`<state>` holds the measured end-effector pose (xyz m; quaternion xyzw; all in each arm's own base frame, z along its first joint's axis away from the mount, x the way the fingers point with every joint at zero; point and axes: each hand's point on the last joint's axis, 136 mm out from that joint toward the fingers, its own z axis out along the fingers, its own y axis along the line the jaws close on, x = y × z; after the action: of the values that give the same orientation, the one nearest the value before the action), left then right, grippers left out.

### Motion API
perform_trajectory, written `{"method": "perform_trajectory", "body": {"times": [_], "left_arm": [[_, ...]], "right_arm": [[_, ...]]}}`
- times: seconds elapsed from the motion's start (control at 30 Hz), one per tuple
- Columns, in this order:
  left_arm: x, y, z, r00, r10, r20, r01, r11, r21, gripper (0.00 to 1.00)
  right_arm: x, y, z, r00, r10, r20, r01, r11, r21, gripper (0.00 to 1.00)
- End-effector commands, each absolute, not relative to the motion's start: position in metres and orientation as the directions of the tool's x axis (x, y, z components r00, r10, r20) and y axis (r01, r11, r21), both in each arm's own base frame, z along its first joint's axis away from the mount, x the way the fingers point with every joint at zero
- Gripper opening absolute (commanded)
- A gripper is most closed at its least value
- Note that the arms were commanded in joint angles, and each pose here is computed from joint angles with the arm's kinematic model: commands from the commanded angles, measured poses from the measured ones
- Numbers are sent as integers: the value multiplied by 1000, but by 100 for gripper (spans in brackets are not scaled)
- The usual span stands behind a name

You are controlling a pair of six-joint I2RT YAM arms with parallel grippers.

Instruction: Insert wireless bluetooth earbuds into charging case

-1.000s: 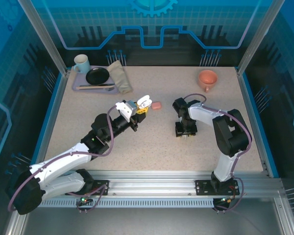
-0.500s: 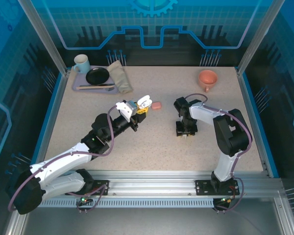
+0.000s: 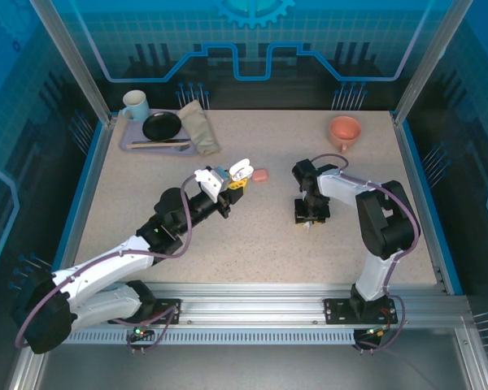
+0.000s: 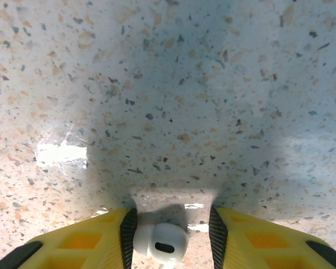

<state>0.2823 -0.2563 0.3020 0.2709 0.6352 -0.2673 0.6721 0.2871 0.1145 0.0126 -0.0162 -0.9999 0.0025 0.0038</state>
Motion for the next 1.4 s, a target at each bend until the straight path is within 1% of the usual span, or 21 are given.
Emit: {"method": "perform_trajectory", "body": {"times": [0.0, 0.3, 0.7, 0.87, 1.23, 1.37], "left_arm": [[283, -255, 312, 78, -42, -996, 706, 708, 25, 0], [283, -255, 312, 79, -47, -996, 704, 710, 22, 0], [281, -251, 312, 86, -55, -995, 698, 716, 21, 0], [279, -250, 313, 89, -56, -994, 697, 717, 22, 0], [279, -248, 315, 95, -61, -994, 694, 720, 22, 0], [278, -248, 315, 92, -65, -994, 695, 719, 18, 0]], "right_arm": [[287, 108, 11, -999, 43, -2, 43, 999, -15, 41], [279, 112, 10, -999, 33, 7, 33, 999, -24, 35], [268, 115, 5, -999, 29, 30, 27, 996, -83, 35], [263, 116, 2, -999, 28, 38, 24, 995, -93, 30], [267, 121, 21, -999, 31, -17, 32, 997, -64, 24], [268, 123, 24, -999, 28, -24, 29, 998, -57, 27]]}}
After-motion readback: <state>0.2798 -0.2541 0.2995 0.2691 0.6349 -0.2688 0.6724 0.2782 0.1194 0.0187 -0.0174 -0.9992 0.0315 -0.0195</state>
